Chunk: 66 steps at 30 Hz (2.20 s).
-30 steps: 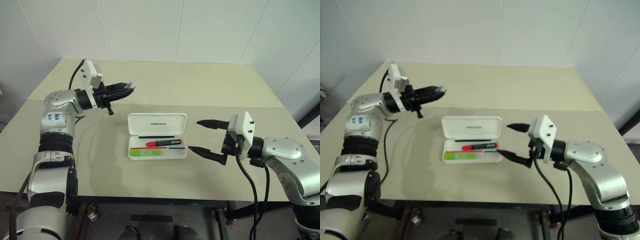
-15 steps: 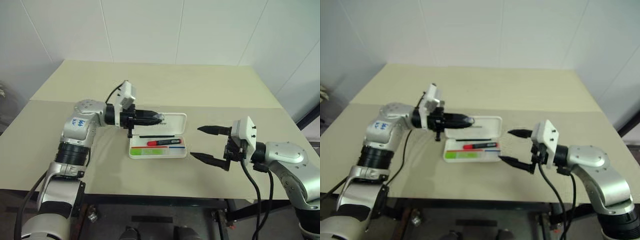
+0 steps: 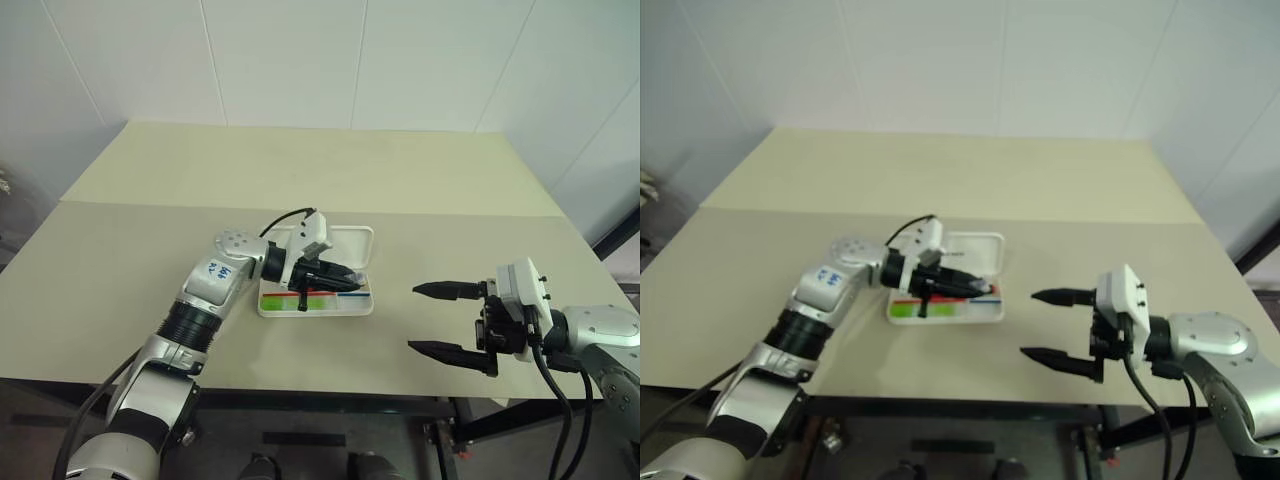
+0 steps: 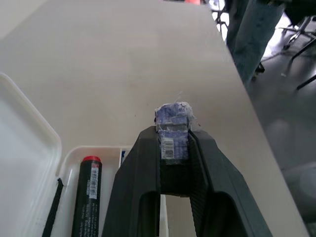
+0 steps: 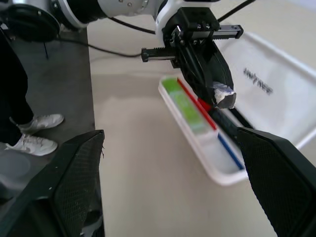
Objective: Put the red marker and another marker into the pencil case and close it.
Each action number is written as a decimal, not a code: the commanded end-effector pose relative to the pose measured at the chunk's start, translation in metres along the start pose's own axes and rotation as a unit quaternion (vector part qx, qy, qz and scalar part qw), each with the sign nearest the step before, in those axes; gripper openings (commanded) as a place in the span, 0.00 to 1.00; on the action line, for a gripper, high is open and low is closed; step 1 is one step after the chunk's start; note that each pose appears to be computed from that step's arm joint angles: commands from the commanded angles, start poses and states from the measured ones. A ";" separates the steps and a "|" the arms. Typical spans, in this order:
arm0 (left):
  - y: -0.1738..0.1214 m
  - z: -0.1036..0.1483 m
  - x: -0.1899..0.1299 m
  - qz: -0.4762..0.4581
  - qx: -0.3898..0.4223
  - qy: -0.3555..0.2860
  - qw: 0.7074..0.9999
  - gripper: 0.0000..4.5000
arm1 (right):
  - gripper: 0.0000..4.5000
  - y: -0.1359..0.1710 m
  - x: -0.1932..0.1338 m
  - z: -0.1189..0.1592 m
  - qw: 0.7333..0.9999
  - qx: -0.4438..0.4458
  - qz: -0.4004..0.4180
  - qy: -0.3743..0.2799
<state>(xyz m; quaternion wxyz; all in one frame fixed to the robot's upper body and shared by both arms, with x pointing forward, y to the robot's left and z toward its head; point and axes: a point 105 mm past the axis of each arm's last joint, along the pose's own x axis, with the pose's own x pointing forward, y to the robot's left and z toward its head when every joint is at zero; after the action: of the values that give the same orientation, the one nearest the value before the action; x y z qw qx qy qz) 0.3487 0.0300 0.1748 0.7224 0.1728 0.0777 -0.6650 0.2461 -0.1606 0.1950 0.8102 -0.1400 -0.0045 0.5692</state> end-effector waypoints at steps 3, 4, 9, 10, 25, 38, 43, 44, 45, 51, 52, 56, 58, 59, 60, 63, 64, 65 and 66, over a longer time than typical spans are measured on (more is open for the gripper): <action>0.007 -0.008 0.015 0.022 0.018 0.032 0.999 0.09 | 1.00 -0.003 -0.004 0.010 0.999 -0.031 -0.023 -0.007; 0.008 -0.009 0.017 0.022 0.019 0.032 0.999 0.09 | 1.00 -0.002 -0.004 0.010 0.999 -0.030 -0.025 -0.006; 0.008 -0.012 0.024 0.013 0.021 0.035 0.999 0.09 | 1.00 -0.002 -0.004 0.009 0.999 -0.033 -0.036 -0.004; 0.009 -0.013 0.025 0.016 0.020 0.038 0.999 0.09 | 1.00 -0.002 -0.004 0.009 0.999 -0.033 -0.038 -0.004; 0.013 -0.016 0.028 0.004 0.012 0.037 0.999 0.54 | 1.00 -0.003 -0.007 0.007 0.998 -0.035 -0.059 -0.002; 0.024 0.019 -0.004 0.031 0.031 -0.018 0.999 0.99 | 1.00 -0.003 -0.011 0.010 0.998 -0.036 -0.056 0.000; 0.033 0.042 -0.046 0.044 0.052 -0.059 0.996 0.99 | 1.00 -0.003 -0.015 0.017 0.998 -0.038 -0.045 -0.013; 0.032 0.046 -0.054 0.035 0.065 -0.071 0.995 0.99 | 1.00 -0.004 -0.015 0.018 0.998 -0.038 -0.044 -0.016; 0.030 0.050 -0.062 0.028 0.077 -0.084 0.993 0.99 | 1.00 -0.005 -0.016 0.019 0.998 -0.038 -0.043 -0.018; 0.052 0.052 -0.099 0.089 0.094 -0.110 0.985 0.99 | 1.00 -0.012 -0.015 0.021 0.998 -0.046 -0.039 -0.022; 0.055 0.052 -0.103 0.102 0.096 -0.113 0.984 0.99 | 1.00 -0.013 -0.015 0.021 0.998 -0.046 -0.039 -0.022; 0.065 0.050 -0.116 0.134 0.102 -0.127 0.978 0.99 | 1.00 -0.016 -0.015 0.022 0.998 -0.049 -0.037 -0.024; 0.070 0.045 -0.122 0.149 0.099 -0.123 0.976 0.95 | 1.00 -0.017 -0.016 0.022 0.998 -0.051 -0.038 -0.023; 0.073 0.044 -0.125 0.162 0.095 -0.121 0.975 0.90 | 1.00 -0.018 -0.016 0.022 0.998 -0.052 -0.038 -0.023; 0.075 0.043 -0.127 0.171 0.093 -0.121 0.973 0.84 | 1.00 -0.018 -0.016 0.022 0.998 -0.052 -0.038 -0.023; 0.084 0.041 -0.136 0.199 0.076 -0.123 0.969 0.64 | 1.00 -0.019 -0.017 0.022 0.997 -0.055 -0.039 -0.023; 0.086 0.041 -0.139 0.208 0.071 -0.125 0.968 0.56 | 1.00 -0.019 -0.017 0.022 0.997 -0.055 -0.039 -0.023; 0.087 0.041 -0.142 0.214 0.067 -0.128 0.966 0.49 | 1.00 -0.019 -0.017 0.022 0.997 -0.056 -0.039 -0.024; 0.089 0.041 -0.145 0.219 0.063 -0.130 0.965 0.41 | 1.00 -0.019 -0.017 0.022 0.997 -0.056 -0.039 -0.024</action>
<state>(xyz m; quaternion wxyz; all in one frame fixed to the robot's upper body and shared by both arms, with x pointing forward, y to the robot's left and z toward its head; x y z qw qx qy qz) 0.4154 0.1485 0.2570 0.8356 0.1353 -0.0735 -0.5274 0.2561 -0.1773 0.2143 0.8272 -0.1557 -0.0417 0.5383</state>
